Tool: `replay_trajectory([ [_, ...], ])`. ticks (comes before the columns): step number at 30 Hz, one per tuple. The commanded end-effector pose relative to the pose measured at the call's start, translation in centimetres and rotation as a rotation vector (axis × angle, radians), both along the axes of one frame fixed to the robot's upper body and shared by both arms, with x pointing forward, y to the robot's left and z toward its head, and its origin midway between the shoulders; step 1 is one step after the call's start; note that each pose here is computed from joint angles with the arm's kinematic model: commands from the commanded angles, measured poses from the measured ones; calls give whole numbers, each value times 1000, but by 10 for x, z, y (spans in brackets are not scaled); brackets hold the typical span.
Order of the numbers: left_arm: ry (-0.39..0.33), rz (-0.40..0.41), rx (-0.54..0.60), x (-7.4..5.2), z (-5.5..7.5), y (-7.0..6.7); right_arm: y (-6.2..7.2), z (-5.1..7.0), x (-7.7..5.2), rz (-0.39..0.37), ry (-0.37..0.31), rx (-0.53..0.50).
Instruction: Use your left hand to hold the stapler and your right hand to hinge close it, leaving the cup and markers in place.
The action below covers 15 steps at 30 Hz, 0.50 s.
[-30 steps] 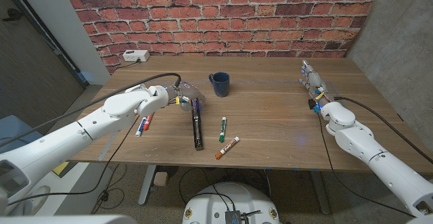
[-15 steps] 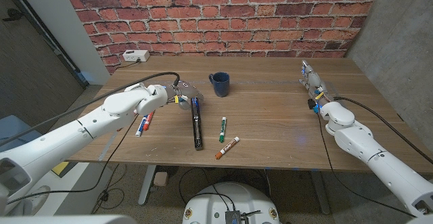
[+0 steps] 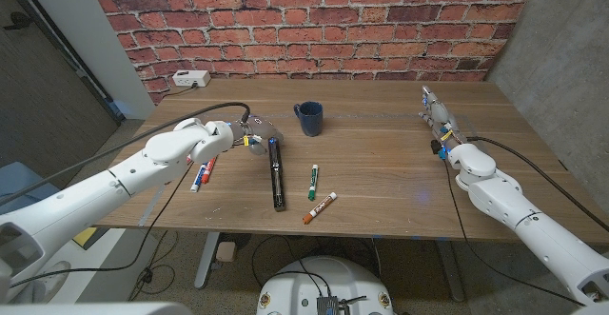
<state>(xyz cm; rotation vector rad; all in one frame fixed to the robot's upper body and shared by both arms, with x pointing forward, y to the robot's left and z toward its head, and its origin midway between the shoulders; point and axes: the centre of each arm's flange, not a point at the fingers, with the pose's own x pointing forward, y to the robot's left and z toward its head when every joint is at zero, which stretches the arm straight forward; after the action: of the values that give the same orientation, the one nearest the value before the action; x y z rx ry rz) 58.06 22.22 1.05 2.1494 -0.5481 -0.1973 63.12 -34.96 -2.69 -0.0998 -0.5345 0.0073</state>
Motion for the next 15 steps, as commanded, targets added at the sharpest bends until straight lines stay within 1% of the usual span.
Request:
replay_trajectory([
  [1, 6, -10, -8, 6, -3, -3, 2, 0, -1, -6, 2, -2],
  [11, 11, -4, -4, 9, -7, -4, 2, 0, 1, -4, 5, -3],
  [15, 24, -2, -11, 10, -9, -4, 2, -1, 2, -1, 7, -2],
])
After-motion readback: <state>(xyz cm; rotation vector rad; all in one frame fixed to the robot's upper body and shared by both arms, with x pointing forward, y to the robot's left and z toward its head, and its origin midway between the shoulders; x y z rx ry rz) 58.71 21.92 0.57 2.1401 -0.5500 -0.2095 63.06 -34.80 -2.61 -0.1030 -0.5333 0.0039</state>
